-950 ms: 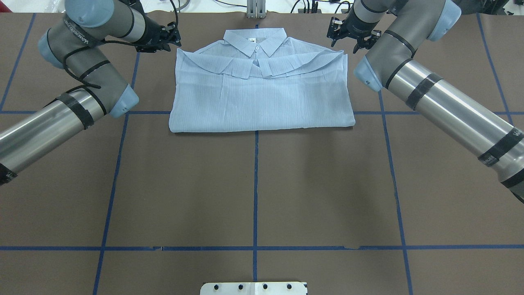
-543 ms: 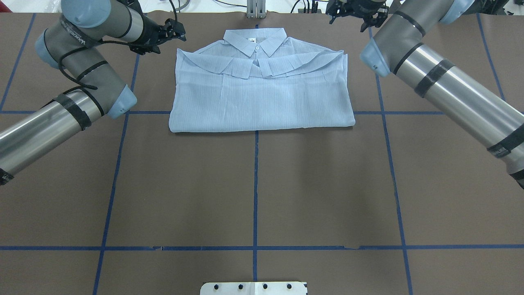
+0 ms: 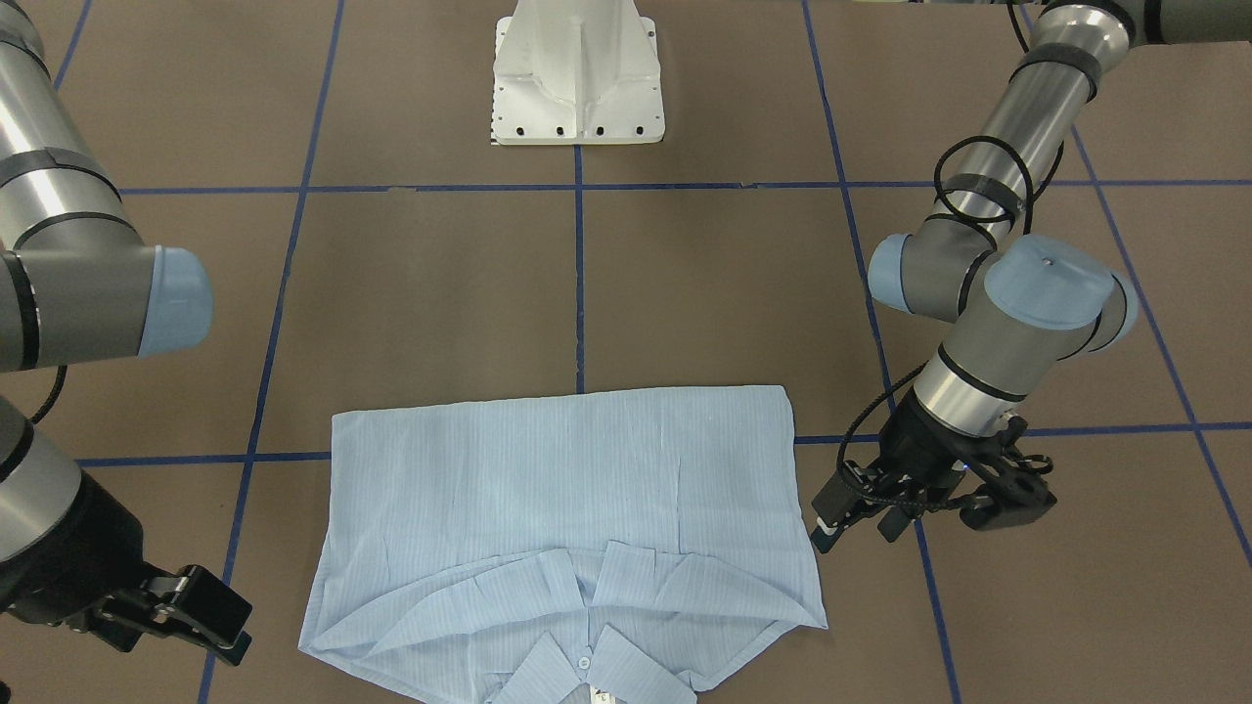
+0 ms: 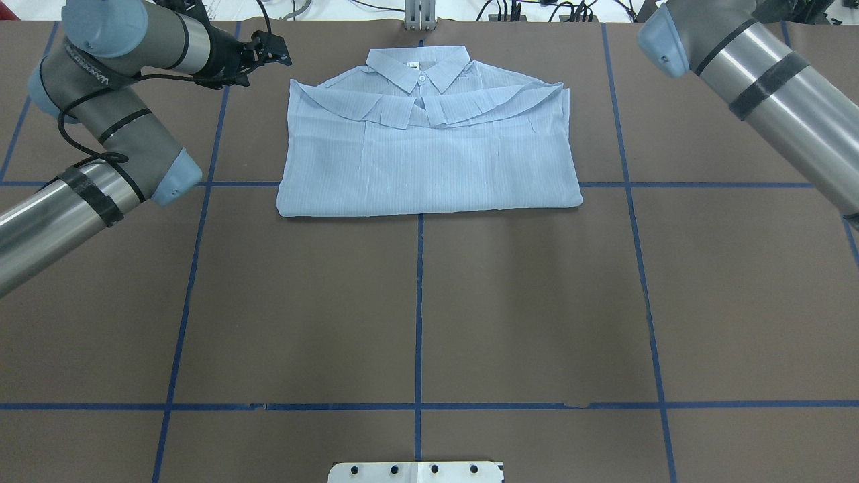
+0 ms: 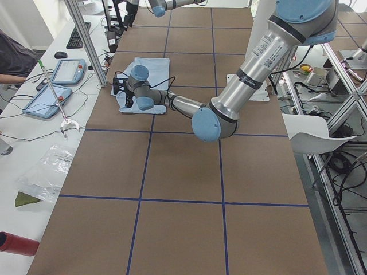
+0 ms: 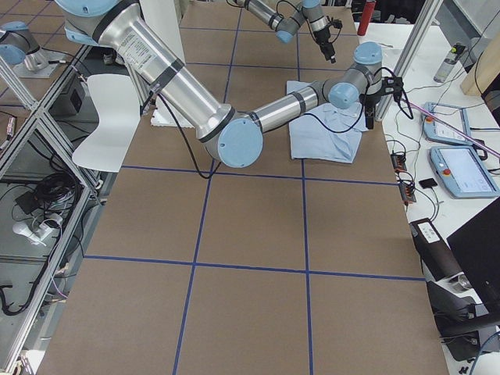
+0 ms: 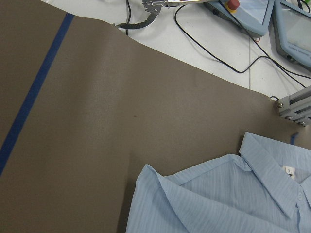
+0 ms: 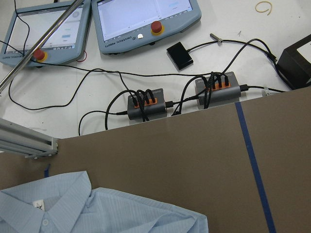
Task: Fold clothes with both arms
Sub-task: 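Raise both grippers up and away from the folded shirt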
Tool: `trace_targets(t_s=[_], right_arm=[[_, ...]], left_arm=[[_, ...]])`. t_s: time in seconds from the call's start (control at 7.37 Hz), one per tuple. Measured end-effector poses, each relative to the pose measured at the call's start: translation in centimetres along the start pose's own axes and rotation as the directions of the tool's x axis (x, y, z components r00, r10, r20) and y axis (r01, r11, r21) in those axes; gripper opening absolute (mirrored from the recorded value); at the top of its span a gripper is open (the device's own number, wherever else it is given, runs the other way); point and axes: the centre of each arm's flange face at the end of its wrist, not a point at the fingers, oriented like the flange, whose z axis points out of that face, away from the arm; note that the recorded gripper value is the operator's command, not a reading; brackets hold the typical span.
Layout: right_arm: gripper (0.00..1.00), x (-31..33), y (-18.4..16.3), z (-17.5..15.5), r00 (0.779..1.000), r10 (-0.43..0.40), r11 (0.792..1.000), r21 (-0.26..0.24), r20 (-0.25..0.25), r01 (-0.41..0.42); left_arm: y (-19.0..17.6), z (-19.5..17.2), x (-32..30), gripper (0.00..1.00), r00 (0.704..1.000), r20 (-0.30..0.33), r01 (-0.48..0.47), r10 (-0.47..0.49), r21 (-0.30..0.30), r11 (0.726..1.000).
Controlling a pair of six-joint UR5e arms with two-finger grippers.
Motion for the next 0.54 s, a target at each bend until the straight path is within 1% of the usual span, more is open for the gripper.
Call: trace_targets(t_s=[0.14,0.27,0.54], right_arm=[[1.0,0.9,0.4,-0.8,1.0,0.001,1.0,0.007,0.011,-0.001],[1.0,1.5,1.0,-1.5,1.0,-0.001,1.0,0.015,0.02,0.001],[1.0,2.1,1.5,-2.2,1.0,-0.002,1.0,0.027,0.028,0.001]], left_arm=[[0.1,-1.3,0.2,1.0,1.0,-0.016,-0.008,0.008,0.034,0.999],[0.3,-2.6,0.5,1.0,0.999,-0.031,-0.014,0.015,0.054,0.998],[0.5,-3.9,0.9,1.0,0.998,-0.05,-0.02,0.023,0.07,0.997]])
